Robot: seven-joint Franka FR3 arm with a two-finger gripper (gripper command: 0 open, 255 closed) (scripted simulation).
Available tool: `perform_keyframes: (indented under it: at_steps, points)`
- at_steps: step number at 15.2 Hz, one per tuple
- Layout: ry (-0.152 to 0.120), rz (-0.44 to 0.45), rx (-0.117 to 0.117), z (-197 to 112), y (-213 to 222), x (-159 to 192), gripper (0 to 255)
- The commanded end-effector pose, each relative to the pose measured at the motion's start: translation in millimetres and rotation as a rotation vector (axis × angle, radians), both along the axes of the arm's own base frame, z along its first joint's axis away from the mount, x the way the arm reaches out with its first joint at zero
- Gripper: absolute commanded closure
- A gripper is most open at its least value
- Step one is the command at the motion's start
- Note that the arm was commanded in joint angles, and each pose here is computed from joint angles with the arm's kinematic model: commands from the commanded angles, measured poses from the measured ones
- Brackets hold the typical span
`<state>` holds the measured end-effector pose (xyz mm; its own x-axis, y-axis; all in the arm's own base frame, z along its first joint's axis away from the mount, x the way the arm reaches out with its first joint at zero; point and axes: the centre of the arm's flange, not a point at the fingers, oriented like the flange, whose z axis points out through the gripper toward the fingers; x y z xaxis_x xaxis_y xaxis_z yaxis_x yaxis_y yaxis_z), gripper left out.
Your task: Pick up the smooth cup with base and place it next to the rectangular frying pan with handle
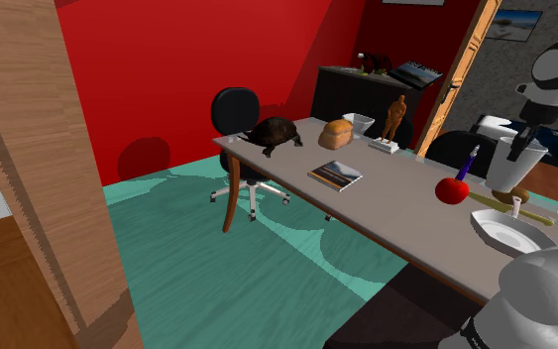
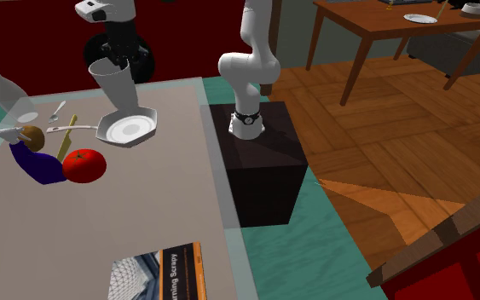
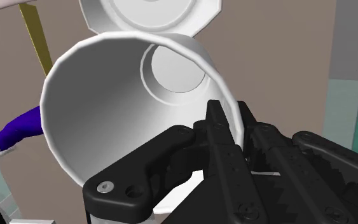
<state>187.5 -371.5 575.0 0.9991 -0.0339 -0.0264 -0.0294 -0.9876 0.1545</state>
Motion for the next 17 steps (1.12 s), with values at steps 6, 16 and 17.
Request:
perform_keyframes:
  at_steps: [6,16,17]
  points:
    - [-0.001,0.000,-0.001,-37,1,1,255]
    - [-0.001,0.000,-0.001,-89,1,1,255]
    - [-0.001,0.000,-0.001,-95,1,1,255]
